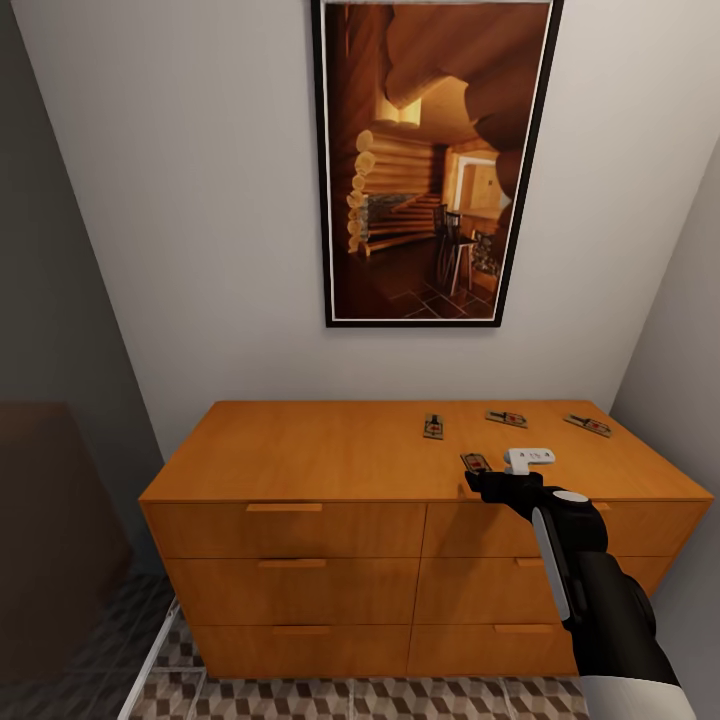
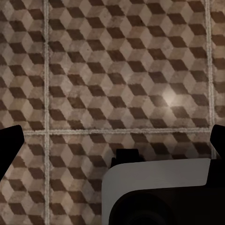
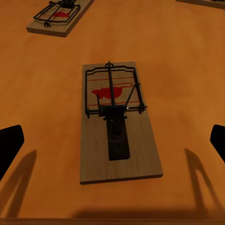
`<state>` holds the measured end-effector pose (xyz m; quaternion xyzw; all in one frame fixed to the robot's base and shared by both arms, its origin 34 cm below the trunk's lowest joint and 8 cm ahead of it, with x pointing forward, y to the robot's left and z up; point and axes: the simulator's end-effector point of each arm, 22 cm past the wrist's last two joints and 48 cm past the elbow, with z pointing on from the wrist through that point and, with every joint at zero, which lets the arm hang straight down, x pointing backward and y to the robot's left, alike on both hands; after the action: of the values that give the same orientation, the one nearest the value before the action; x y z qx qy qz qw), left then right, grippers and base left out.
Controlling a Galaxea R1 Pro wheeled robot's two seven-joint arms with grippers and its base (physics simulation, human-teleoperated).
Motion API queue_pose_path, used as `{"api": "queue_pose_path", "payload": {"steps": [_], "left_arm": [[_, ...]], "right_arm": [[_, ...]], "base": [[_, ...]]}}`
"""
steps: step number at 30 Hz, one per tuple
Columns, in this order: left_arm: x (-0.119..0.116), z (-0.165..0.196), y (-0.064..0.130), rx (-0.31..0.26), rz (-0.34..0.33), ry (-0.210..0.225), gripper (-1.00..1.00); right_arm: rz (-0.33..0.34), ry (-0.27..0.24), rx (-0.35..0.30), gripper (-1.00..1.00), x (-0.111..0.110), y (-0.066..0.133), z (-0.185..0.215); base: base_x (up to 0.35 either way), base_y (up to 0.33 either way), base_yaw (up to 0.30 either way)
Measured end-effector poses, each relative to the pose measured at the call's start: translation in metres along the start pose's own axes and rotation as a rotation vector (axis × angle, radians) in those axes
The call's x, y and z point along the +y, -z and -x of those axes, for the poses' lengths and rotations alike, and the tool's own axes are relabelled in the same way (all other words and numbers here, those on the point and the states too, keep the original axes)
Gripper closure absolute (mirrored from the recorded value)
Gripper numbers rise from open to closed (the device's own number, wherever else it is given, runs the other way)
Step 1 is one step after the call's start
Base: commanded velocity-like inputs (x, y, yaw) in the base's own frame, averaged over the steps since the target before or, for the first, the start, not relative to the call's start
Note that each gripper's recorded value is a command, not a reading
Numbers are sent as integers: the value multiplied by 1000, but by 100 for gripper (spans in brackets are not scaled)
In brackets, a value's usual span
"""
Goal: Take the four mousetraps from the cabinet in the bathroom and place them on the bathroom floor. Make sure all four end up on the same floor surface, and ensure that at least two of them are either under or directly next to the same bathroom sink.
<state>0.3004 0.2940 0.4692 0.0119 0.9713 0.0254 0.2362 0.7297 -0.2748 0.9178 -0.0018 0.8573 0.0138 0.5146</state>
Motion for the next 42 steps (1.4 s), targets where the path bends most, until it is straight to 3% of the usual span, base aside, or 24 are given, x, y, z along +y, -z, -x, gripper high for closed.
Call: {"api": "queue_pose_path", "payload": {"steps": [42], "left_arm": [[-1,0,0,1,-1,0,-100]], "right_arm": [[1,-2,24,-100,-1,-5,-10]], "base": [[23,0,0]]}}
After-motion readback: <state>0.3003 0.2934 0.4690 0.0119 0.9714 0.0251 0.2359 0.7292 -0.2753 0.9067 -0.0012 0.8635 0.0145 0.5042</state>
